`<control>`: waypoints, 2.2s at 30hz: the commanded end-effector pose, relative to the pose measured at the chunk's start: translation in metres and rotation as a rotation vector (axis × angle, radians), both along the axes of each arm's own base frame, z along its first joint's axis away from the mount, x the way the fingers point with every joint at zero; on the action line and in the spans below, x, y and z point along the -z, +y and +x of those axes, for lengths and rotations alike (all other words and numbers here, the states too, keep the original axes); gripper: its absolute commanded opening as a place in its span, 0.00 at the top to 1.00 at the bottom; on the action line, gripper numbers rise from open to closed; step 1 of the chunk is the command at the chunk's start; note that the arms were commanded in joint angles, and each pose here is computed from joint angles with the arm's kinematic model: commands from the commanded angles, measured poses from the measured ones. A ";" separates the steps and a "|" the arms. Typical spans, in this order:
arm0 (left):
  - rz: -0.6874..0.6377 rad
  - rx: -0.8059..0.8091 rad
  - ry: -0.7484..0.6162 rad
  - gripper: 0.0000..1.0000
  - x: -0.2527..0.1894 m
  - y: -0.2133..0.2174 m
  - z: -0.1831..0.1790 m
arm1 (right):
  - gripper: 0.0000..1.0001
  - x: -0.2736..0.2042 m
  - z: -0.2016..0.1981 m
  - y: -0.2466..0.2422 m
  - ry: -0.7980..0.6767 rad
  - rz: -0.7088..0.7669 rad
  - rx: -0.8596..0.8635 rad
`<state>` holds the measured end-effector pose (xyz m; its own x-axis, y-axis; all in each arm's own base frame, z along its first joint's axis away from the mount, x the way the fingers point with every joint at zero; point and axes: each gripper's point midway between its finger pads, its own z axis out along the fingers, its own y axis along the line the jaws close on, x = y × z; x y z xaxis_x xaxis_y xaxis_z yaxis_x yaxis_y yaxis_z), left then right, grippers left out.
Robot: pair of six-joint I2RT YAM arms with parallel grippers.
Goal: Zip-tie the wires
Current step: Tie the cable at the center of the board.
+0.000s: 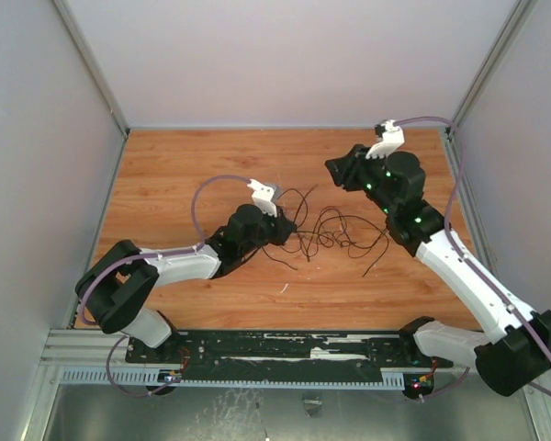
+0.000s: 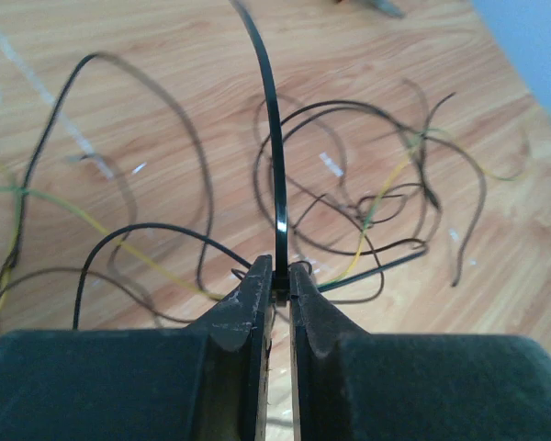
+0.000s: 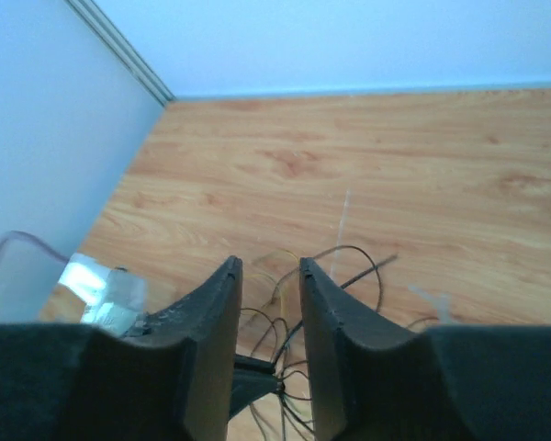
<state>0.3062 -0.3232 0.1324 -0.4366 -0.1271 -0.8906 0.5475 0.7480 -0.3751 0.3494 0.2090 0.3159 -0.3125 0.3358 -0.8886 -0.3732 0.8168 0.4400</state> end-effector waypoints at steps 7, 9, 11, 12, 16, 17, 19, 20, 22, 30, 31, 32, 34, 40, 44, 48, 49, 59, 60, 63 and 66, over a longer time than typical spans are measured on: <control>0.022 -0.128 0.036 1.00 -0.044 0.041 0.028 | 0.33 -0.032 -0.033 -0.028 -0.183 -0.038 -0.059; 0.013 -0.146 0.020 1.00 -0.063 0.046 0.034 | 0.29 -0.026 -0.035 -0.035 -0.209 -0.084 -0.062; 0.019 -0.161 0.012 1.00 -0.078 0.052 0.039 | 0.24 -0.018 -0.037 -0.038 -0.226 -0.112 -0.081; 0.024 -0.166 0.004 1.00 -0.085 0.054 0.041 | 0.23 -0.015 -0.039 -0.037 -0.241 -0.115 -0.105; 0.083 -0.196 0.012 1.00 -0.099 0.063 0.047 | 0.21 -0.015 -0.050 -0.026 -0.345 -0.096 -0.228; 0.091 -0.198 0.014 1.00 -0.100 0.064 0.047 | 0.21 -0.012 -0.053 -0.020 -0.359 -0.097 -0.275; 0.092 -0.195 0.013 1.00 -0.103 0.065 0.046 | 0.22 -0.005 -0.054 -0.010 -0.366 -0.106 -0.359; 0.091 -0.195 0.011 1.00 -0.105 0.066 0.046 | 0.22 -0.002 -0.053 -0.005 -0.358 -0.114 -0.394; 0.097 -0.197 0.003 1.00 -0.109 0.067 0.045 | 0.24 0.009 -0.052 0.004 -0.329 -0.116 -0.462; 0.102 -0.192 -0.018 1.00 -0.122 0.069 0.044 | 0.26 0.032 -0.054 0.030 -0.258 -0.079 -0.655; 0.099 -0.189 -0.019 1.00 -0.123 0.069 0.043 | 0.26 0.035 -0.054 0.032 -0.252 -0.079 -0.676; 0.096 -0.187 -0.020 1.00 -0.124 0.069 0.043 | 0.26 0.038 -0.055 0.036 -0.247 -0.081 -0.698; 0.094 -0.185 -0.025 1.00 -0.127 0.068 0.043 | 0.26 0.046 -0.056 0.045 -0.231 -0.088 -0.729; 0.083 -0.175 -0.031 1.00 -0.132 0.067 0.042 | 0.29 0.074 -0.045 0.064 -0.175 -0.116 -0.758; 0.083 -0.173 -0.028 1.00 -0.133 0.067 0.041 | 0.34 0.085 -0.038 0.072 -0.141 -0.107 -0.772; 0.075 -0.171 -0.033 1.00 -0.136 0.067 0.040 | 0.41 0.094 -0.034 0.079 -0.115 -0.118 -0.780; 0.072 -0.170 -0.034 1.00 -0.138 0.067 0.039 | 0.44 0.095 -0.033 0.081 -0.110 -0.119 -0.783; 0.064 -0.171 -0.039 1.00 -0.141 0.068 0.038 | 0.98 0.095 -0.038 0.082 -0.086 -0.115 -0.807; 0.066 -0.172 -0.039 1.00 -0.141 0.068 0.038 | 1.00 0.095 -0.038 0.081 -0.087 -0.123 -0.798; 0.069 -0.190 -0.039 1.00 -0.143 0.074 0.041 | 1.00 0.094 -0.039 0.070 -0.077 -0.163 -0.749; 0.068 -0.200 -0.041 1.00 -0.145 0.078 0.042 | 1.00 0.091 -0.041 0.055 -0.079 -0.188 -0.686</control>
